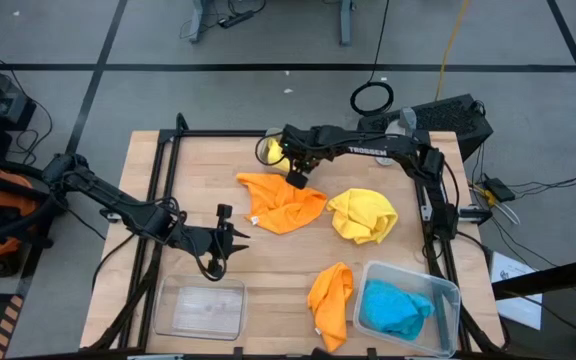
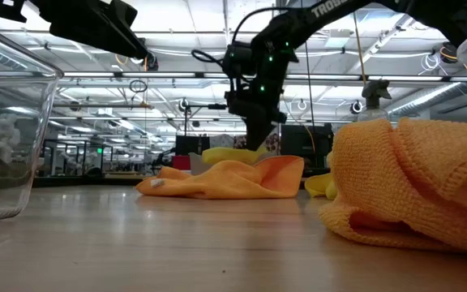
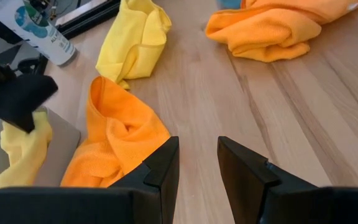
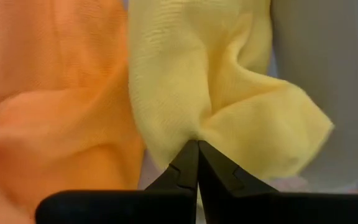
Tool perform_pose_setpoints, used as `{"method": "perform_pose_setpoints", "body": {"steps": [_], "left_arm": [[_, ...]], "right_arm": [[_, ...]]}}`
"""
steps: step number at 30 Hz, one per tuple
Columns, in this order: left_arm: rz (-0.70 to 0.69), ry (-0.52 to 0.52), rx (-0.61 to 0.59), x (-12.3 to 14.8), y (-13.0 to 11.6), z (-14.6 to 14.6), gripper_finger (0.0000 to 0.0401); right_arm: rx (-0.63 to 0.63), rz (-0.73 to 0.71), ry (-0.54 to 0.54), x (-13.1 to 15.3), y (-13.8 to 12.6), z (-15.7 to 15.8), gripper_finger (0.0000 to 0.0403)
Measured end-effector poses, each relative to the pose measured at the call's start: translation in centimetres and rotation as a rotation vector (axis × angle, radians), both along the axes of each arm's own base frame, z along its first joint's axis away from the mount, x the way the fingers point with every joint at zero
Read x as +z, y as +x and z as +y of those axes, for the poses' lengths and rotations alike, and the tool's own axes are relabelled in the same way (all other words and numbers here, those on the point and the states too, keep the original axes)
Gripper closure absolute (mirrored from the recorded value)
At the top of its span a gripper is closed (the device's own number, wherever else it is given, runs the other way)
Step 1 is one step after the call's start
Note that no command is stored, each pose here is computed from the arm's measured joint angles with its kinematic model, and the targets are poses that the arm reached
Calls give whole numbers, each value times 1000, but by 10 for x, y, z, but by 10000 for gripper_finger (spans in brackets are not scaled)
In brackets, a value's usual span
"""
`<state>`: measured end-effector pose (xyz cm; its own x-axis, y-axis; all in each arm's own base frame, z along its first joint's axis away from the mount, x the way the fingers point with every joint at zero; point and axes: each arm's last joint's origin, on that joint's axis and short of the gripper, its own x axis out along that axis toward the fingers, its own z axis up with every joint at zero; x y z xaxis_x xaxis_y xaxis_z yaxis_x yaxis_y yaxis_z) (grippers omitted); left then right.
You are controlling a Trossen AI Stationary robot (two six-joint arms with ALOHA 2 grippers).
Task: Sort microfiber towel by color & place in baskets
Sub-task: Put the left yellow microfiber cloth into the gray bin, then put the yellow microfiber cloth into the gray bin
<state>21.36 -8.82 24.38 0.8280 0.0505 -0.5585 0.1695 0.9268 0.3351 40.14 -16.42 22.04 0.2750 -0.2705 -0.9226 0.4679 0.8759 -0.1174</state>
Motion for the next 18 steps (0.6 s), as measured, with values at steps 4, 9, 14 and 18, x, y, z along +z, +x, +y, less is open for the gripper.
{"method": "perform_pose_setpoints", "body": {"steps": [4,9,14,18], "left_arm": [[-1,0,1,0,0,0,283],[-4,26,-18,0,0,0,283],[-9,39,-26,1,1,0,283],[-9,40,-25,1,1,1,283]], "right_arm": [[-31,-17,25,-13,-5,-9,403],[-61,-14,26,-15,-10,-17,403],[-57,-53,10,7,-5,-14,403],[-27,-94,-4,38,1,-4,402]]}}
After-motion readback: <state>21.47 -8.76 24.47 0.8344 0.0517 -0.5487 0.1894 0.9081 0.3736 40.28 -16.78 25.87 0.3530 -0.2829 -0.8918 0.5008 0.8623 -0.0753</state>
